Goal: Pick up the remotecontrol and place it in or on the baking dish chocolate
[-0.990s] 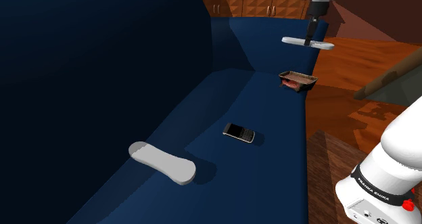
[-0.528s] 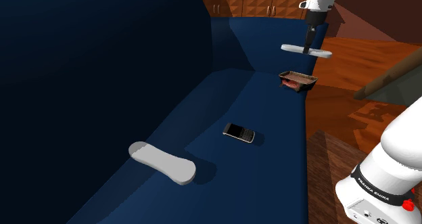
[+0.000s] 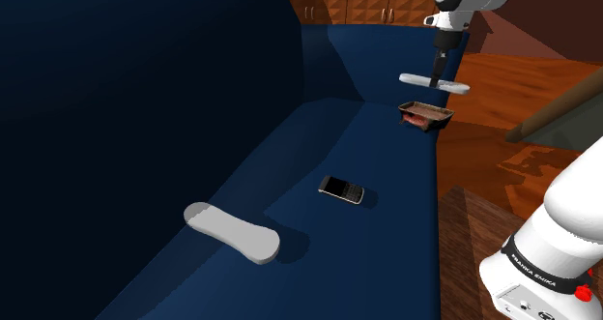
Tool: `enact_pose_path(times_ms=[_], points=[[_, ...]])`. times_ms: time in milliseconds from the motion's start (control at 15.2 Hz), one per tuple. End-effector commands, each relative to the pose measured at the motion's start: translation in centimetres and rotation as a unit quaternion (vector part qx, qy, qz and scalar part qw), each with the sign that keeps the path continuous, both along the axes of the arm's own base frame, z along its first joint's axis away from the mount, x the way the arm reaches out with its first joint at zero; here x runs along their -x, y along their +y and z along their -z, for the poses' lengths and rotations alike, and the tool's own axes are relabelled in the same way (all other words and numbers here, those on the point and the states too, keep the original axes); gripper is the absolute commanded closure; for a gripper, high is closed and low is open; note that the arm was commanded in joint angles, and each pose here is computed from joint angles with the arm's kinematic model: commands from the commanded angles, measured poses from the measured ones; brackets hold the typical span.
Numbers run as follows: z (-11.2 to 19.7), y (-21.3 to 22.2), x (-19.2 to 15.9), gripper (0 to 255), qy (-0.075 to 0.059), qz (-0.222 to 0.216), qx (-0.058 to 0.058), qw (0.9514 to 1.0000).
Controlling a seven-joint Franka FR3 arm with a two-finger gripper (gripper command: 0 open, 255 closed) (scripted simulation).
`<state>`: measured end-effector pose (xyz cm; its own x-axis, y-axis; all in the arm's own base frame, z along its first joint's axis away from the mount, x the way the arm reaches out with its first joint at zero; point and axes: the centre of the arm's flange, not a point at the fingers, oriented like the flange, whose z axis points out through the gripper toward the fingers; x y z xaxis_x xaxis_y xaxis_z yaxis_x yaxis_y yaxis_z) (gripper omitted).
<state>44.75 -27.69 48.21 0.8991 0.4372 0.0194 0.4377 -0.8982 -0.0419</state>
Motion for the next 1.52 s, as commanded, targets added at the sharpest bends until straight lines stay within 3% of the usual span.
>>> enact_pose_path(times_ms=[0,264,330,660,924,1452], points=[[0.1,0.0,0.0,255,0.000,0.000,0.000,1.0000],[0.1,0.0,0.0,255,0.000,0.000,0.000,1.0000],[0.1,0.0,0.0,0,0.000,0.000,0.000,1.0000],[0.1,0.0,0.0,0,0.000,0.000,0.000,1.0000],[-4.9,-0.2,0.0,0,0.000,0.000,0.000,1.0000],[-4.9,-0.2,0.0,0,0.000,0.000,0.000,1.0000]])
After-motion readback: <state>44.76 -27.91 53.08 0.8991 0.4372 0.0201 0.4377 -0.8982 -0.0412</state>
